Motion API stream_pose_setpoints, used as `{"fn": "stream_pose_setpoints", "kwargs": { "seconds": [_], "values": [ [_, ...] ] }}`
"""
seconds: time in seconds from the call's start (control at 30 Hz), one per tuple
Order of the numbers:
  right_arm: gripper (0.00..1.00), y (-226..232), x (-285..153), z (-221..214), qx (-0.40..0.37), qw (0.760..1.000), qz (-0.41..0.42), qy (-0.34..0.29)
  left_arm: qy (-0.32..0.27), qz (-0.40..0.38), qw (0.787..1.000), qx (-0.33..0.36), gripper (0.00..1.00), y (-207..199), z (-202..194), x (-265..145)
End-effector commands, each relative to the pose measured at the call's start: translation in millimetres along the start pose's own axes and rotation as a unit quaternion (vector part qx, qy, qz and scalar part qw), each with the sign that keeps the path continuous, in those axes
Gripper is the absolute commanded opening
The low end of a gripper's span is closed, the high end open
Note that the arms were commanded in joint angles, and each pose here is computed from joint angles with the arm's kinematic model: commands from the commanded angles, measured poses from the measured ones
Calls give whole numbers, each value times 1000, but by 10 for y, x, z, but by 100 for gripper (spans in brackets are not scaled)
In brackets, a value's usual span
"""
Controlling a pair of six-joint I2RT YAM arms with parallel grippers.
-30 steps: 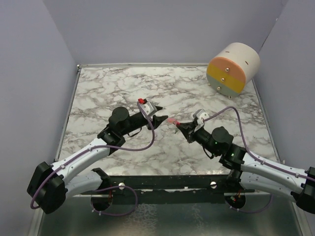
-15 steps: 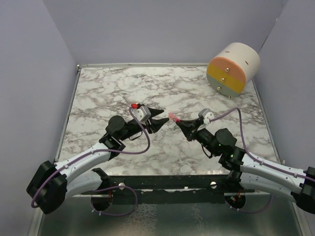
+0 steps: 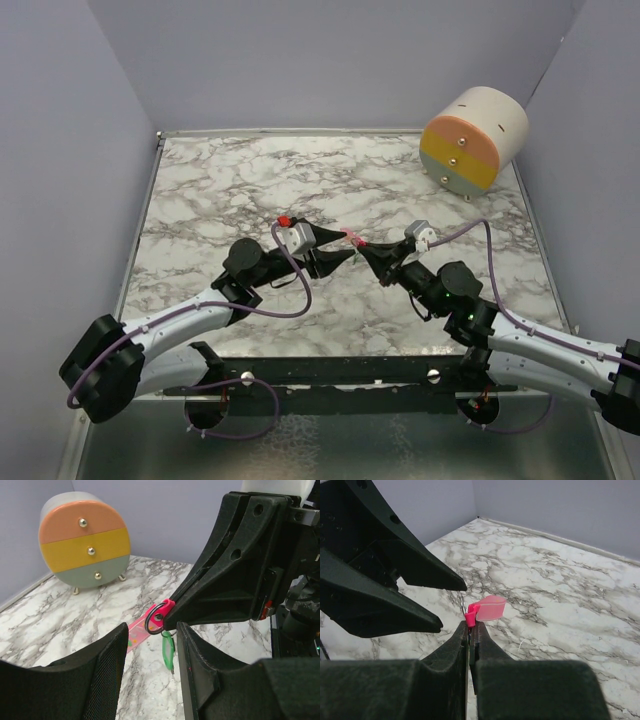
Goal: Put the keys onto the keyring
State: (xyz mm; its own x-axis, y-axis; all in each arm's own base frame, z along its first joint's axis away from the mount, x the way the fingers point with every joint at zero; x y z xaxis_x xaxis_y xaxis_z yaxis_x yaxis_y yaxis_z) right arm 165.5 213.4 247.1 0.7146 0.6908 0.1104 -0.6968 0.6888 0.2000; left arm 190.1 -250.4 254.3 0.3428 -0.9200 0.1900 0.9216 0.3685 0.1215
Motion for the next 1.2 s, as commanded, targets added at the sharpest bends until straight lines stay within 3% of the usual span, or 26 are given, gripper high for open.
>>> {"fn": "stream_pose_setpoints", "kwargs": {
  "seconds": [0.0,0.33,0.67,1.07,1.1,1.17],
  "values": [
    [1,75,30,137,11,999,20,-26,-27,-19,999,18,45,-31,134,81],
    [1,138,22,135,4,998,52,-23,-26,-15,999,25,44,-5,139,123],
    [1,149,-4,131,4,998,60,-25,-23,-16,999,25,20,3,121,147],
    [1,157,5,122,3,998,63,-21,-23,-20,999,24,0,0,118,159],
    [2,155,13,122,3,998,61,-18,-22,-20,999,24,0,0,119,159],
    [15,144,40,119,3,999,51,-8,-23,-17,999,27,0,7,126,157]
  ]
}}
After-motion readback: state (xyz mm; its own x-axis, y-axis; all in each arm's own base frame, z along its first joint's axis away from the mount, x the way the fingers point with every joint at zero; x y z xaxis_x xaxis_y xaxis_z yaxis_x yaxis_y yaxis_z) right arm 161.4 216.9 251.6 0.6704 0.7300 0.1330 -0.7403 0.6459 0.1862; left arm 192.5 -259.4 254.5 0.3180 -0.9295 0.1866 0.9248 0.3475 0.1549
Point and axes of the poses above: each gripper's point midway between its finger pads, its own x axis out along the fingers, its own y axis along the line the jaws close on, z = x × y, the point moved 7 cm from there along -x, back along the fingers, and after that the axes turned 6 degrees about x, right-handed, at the moved point
